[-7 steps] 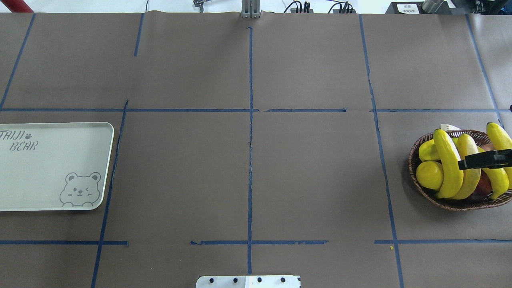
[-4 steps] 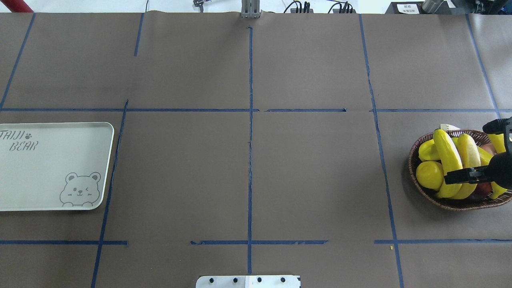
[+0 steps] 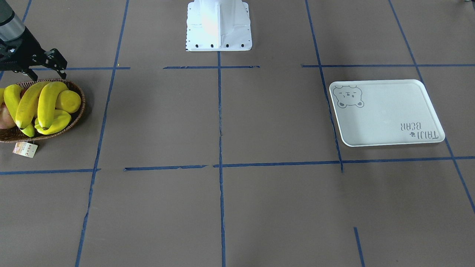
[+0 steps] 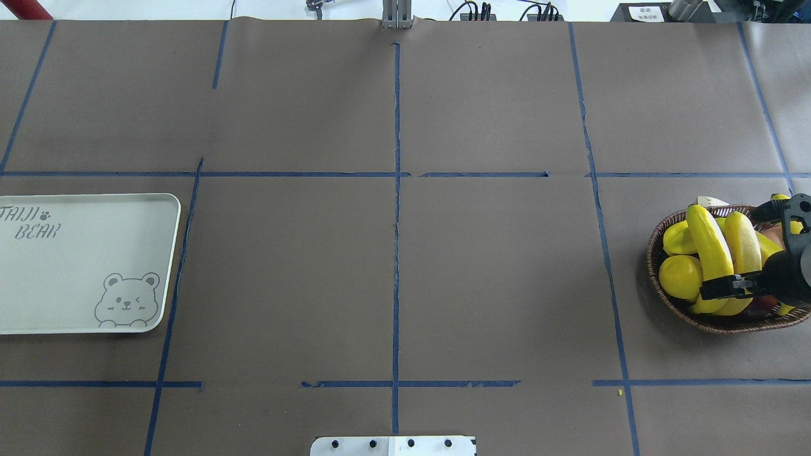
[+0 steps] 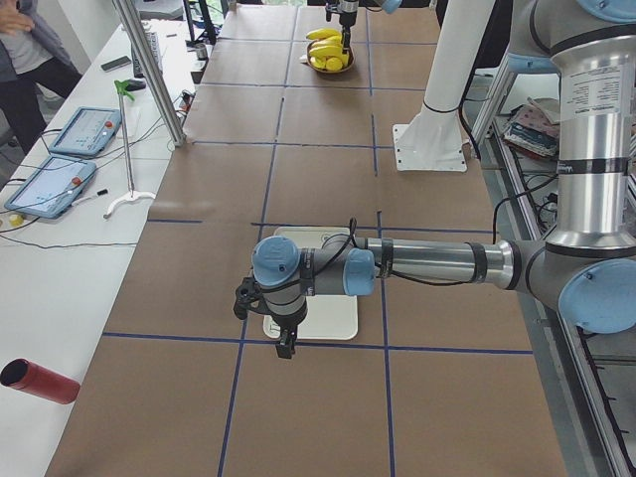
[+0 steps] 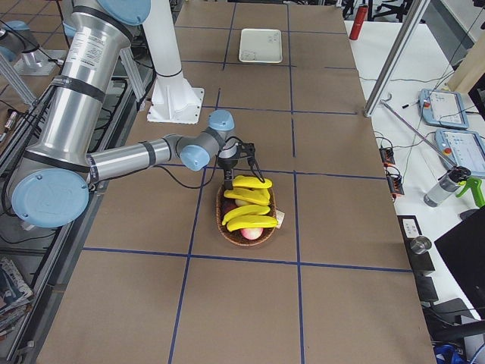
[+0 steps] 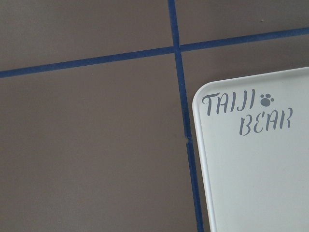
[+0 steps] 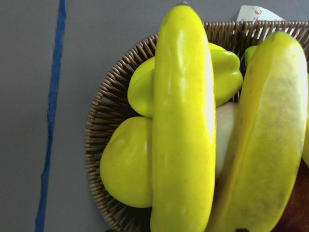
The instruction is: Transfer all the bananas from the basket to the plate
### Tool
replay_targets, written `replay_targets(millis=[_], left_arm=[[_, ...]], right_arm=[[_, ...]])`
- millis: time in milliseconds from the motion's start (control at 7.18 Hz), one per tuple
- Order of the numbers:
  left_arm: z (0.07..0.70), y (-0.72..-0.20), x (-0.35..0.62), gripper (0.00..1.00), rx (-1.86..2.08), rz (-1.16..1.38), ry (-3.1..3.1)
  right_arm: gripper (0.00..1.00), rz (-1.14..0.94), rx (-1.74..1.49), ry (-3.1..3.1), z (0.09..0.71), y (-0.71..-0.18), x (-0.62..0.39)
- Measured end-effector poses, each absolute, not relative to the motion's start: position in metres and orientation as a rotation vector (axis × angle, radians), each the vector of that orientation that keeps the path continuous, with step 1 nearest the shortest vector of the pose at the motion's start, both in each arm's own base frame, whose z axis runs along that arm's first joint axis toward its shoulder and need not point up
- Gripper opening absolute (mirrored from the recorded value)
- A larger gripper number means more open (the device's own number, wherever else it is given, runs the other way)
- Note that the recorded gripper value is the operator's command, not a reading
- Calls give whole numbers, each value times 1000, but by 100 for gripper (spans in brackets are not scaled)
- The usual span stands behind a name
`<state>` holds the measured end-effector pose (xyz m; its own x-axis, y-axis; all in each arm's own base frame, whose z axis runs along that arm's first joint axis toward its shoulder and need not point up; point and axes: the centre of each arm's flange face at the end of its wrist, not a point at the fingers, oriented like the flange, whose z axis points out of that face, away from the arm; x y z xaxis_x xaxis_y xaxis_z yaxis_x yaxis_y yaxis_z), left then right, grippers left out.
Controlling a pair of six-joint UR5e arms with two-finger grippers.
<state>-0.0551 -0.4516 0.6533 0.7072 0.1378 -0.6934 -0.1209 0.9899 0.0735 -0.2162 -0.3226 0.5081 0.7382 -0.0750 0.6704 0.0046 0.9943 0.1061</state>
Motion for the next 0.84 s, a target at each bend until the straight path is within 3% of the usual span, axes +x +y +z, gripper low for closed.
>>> replay_targets(millis=[139, 279, 697, 836], left_arm=[[654, -452, -55, 100, 22, 143, 772], [654, -452, -55, 100, 22, 143, 772], [655, -451, -55, 100, 19, 141, 771], [655, -451, -55, 100, 19, 141, 772]], right_arm=[[68, -47, 100, -737, 510, -324, -220], [58, -49, 102, -739, 511, -327, -224], [14, -52, 108, -744, 510, -334, -230], [4, -52, 111, -747, 508, -334, -230]])
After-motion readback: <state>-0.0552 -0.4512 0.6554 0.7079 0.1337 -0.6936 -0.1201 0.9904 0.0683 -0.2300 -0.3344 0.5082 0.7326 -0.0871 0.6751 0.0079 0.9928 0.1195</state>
